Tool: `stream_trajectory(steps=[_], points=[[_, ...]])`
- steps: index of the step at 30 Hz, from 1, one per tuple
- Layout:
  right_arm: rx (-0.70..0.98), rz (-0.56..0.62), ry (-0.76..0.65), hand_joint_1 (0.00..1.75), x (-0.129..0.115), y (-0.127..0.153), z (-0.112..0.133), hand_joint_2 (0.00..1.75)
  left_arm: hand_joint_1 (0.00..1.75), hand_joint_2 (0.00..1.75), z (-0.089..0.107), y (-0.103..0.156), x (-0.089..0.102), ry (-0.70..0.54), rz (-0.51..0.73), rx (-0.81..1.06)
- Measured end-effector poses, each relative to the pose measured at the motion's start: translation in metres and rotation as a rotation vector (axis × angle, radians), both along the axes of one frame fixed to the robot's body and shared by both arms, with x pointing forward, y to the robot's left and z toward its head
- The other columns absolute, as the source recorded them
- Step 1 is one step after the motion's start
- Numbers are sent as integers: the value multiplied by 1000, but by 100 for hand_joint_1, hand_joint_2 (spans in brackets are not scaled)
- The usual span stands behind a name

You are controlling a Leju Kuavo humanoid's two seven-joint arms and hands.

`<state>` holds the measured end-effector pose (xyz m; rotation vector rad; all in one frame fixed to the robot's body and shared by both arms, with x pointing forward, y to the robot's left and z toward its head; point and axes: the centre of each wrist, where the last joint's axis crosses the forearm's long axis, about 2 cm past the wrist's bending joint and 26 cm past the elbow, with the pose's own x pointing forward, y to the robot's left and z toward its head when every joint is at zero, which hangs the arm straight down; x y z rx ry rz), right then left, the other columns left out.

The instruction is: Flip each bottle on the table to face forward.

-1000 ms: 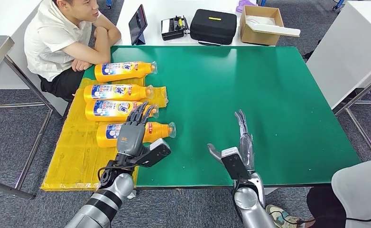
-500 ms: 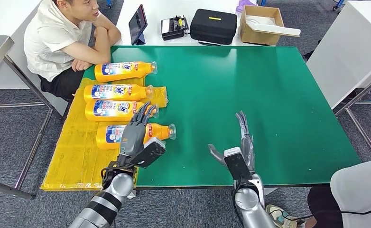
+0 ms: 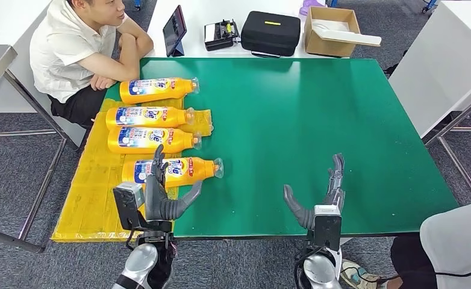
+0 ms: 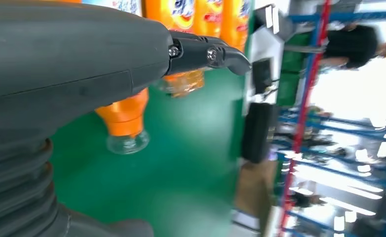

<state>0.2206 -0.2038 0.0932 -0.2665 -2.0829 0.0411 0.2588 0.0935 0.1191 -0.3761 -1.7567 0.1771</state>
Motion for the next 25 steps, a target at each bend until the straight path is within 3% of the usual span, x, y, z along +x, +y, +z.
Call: stream_trajectory(steps=[5, 11, 15, 18, 20, 21, 22, 24, 25], points=[[29, 31, 19, 0, 0, 1, 1, 175, 0, 175, 0, 4, -6, 11, -122, -166], [10, 40, 14, 0, 1, 1, 1, 175, 0, 175, 0, 10, -9, -34, -122, -176], [-37, -15, 5, 0, 1, 0, 1, 0, 0, 175, 1, 13, -9, -79, -67, -95], [-47, -133, 14, 0, 2, 1, 4, 0, 0, 175, 1, 15, -9, -150, -6, 44], [-38, -171, 25, 0, 2, 3, 5, 0, 85, 175, 0, 14, -11, -166, -1, 81], [-36, -175, 28, 39, 3, 3, 5, 0, 128, 175, 0, 13, -12, -168, -2, 87], [-37, -176, 28, 71, 3, 4, 6, 0, 137, 175, 0, 13, -12, -170, -1, 92], [-52, -172, 23, 71, 4, 6, 6, 0, 52, 175, -1, 13, -13, -181, 8, 109], [-57, -171, 20, 42, 4, 6, 7, 0, 12, 175, -1, 13, -13, -185, 12, 114]])
